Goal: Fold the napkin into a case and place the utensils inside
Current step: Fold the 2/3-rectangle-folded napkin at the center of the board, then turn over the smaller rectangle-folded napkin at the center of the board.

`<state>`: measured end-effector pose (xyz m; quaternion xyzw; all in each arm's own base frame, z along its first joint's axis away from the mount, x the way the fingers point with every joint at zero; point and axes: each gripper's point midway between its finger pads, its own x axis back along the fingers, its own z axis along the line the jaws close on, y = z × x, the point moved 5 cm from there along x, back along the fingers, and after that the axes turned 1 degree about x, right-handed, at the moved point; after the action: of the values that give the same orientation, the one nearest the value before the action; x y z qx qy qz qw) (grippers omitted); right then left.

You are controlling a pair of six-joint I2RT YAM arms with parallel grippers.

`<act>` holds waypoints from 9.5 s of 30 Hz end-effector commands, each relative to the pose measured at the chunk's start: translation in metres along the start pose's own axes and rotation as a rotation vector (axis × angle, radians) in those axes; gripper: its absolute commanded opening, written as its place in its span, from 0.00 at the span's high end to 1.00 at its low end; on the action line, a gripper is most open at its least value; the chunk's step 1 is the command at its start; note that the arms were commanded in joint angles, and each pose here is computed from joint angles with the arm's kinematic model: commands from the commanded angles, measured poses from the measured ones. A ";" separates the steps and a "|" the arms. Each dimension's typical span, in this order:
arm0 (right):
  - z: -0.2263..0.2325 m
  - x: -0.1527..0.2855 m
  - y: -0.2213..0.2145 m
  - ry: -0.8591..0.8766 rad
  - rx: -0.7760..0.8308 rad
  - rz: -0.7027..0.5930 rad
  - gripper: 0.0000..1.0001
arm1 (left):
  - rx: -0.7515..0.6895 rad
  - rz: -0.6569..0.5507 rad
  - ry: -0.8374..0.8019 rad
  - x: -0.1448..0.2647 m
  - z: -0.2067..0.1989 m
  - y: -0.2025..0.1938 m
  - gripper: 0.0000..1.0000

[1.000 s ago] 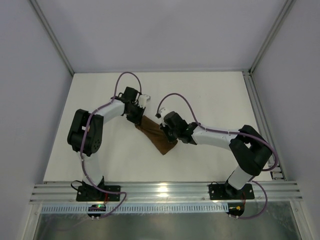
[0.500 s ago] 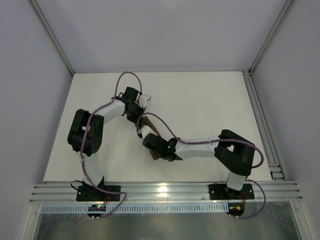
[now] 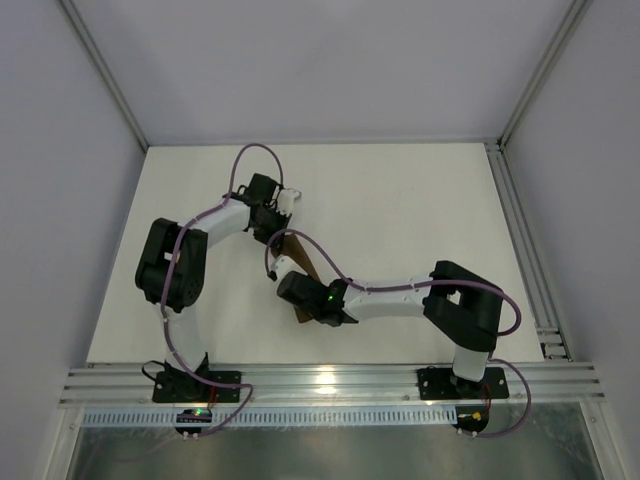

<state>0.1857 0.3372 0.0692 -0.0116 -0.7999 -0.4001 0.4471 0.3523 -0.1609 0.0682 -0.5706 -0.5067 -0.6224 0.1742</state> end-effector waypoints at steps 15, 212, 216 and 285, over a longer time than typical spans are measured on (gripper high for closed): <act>-0.022 -0.016 -0.005 0.062 -0.133 0.007 0.97 | -0.092 -0.221 -0.088 0.075 -0.016 0.023 0.50; -0.086 0.019 0.036 0.440 -0.492 -0.332 0.43 | -0.331 -0.134 -0.088 0.007 0.004 -0.035 0.93; -0.089 -0.015 0.046 0.466 -0.546 -0.299 0.38 | -0.335 -0.138 -0.090 0.010 0.003 -0.035 0.93; -0.069 -0.067 0.053 0.469 -0.756 -0.275 0.97 | -0.380 -0.187 0.091 0.027 -0.044 -0.009 0.67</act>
<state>0.2932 0.3475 0.0524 0.0034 -0.4745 -0.6979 0.5365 0.3134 -0.1625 0.0706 -0.4994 -0.3692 -0.7792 0.0850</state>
